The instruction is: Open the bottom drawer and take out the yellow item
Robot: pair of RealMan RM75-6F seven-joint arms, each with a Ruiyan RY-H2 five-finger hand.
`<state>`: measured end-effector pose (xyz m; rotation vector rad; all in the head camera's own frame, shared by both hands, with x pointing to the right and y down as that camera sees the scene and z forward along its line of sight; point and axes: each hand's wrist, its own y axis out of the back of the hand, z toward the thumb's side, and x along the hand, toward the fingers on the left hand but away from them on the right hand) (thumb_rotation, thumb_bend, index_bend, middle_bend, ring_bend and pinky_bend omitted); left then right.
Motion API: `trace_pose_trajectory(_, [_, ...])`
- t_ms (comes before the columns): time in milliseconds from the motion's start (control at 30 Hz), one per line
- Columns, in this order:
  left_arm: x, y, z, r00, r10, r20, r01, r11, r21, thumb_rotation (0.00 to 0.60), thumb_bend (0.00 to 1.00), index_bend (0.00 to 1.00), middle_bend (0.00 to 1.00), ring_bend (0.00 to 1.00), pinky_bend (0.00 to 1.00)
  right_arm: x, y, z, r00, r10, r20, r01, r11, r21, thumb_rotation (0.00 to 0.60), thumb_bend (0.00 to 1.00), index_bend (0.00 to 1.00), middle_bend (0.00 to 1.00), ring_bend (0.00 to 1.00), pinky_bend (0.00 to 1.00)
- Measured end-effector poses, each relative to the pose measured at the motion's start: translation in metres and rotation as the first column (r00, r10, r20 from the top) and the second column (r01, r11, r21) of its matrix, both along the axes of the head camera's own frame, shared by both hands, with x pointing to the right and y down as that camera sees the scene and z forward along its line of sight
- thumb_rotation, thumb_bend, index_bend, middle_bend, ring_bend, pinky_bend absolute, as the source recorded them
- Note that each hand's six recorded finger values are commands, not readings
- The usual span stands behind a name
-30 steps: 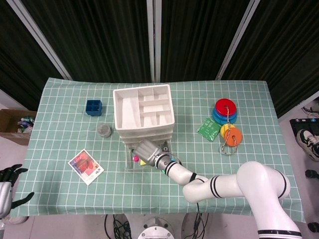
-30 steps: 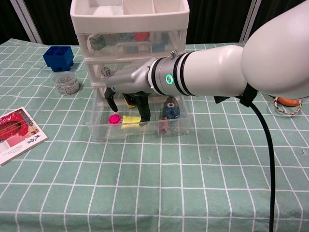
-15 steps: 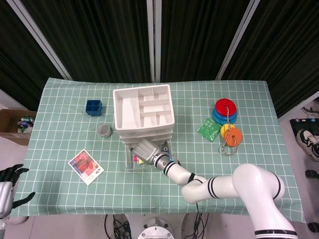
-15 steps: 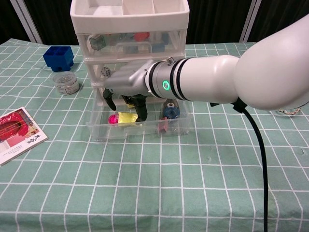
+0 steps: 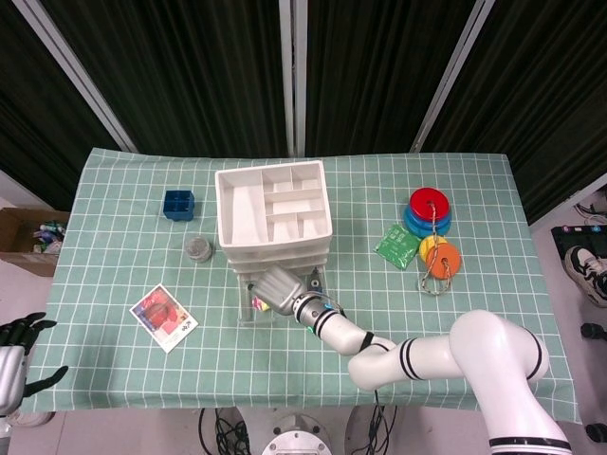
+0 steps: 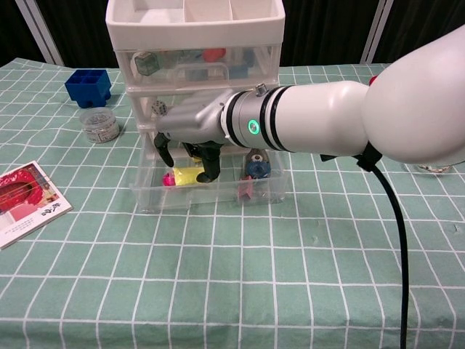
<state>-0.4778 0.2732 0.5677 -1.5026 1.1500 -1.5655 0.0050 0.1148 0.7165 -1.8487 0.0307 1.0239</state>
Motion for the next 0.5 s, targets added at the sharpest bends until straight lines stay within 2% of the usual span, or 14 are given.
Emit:
trace_pose_trajectory(100, [0.0,0.0,0.001,1.0,0.001,0.0,-0.001,1.0,-0.003,0.6,0.05,0.3,0.21,0.19,0.21,-0.001,-0.001,0.0,1.0,0.012,-0.004,-0.012,1.0,-0.003,0.6,0.05,0.31,0.86,0.88,1.0])
trace_pose_trajectory(300, [0.0,0.001,0.001,1.0,-0.003,-0.001,0.003,1.0,-0.003,0.6,0.05,0.3,0.21,0.19,0.21,-0.004,0.0,0.007,1.0,0.014,-0.022,-0.015,1.0,-0.007,0.6,0.06,0.3,0.86,0.88,1.0])
trace_pose_trajectory(400, [-0.001,0.001,0.001,1.0,-0.004,-0.002,0.004,1.0,-0.004,0.6,0.05,0.3,0.21,0.19,0.21,-0.005,0.002,0.011,1.0,0.015,-0.027,-0.015,1.0,-0.014,0.6,0.15,0.34,0.86,0.88,1.0])
trace_pose_trajectory(500, [-0.001,0.002,0.0,1.0,-0.005,-0.002,0.005,1.0,-0.003,0.6,0.05,0.3,0.21,0.19,0.21,-0.006,0.002,0.011,1.0,0.022,-0.02,-0.022,1.0,-0.019,0.6,0.28,0.47,0.87,0.88,1.0])
